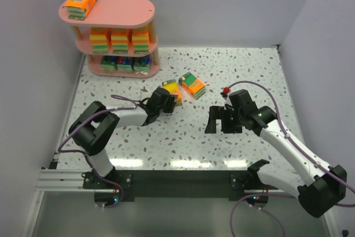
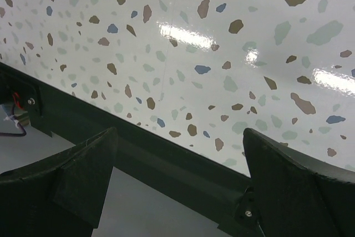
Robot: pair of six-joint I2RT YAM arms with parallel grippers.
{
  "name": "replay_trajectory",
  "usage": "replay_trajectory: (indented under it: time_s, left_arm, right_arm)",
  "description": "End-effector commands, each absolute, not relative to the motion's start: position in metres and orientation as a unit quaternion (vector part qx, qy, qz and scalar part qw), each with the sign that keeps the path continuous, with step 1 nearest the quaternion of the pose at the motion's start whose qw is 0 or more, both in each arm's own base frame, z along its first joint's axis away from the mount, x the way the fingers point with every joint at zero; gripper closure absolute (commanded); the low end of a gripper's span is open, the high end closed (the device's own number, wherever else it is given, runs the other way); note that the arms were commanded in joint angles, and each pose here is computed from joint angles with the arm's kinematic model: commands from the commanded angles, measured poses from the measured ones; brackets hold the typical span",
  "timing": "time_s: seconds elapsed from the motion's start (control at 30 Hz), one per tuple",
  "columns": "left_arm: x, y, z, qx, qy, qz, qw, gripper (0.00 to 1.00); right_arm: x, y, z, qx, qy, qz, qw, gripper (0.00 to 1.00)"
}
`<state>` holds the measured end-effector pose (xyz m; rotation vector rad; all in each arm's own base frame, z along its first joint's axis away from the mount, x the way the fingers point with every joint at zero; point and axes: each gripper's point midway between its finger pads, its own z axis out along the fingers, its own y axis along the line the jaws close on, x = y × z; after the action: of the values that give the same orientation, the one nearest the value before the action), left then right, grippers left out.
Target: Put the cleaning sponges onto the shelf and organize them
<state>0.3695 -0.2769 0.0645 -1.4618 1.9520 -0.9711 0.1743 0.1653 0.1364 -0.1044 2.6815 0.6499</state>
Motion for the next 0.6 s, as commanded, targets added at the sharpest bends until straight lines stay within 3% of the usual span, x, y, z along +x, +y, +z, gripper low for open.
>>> replay_trajectory:
  time_s: [0.0,0.27,0.57]
  left_arm:
    - [0.387,-0.278,0.077,-0.553,0.687,-0.381,0.279,0.56]
    - [0.391,-0.271,0.058,-0.572,0.68,-0.367,0.274,0.64]
    - [0.39,-0.264,0.048,-0.555,0.699,-0.358,0.275,0.89]
  right_arm:
    - [0.175,0.162,0.139,-0.04,0.955,0.222,0.192,0.01]
    - [0.177,0.162,0.141,-0.049,0.955,0.222,0.191,0.01]
    - [0.176,0.161,0.14,-0.055,0.955,0.22,0.19,0.01]
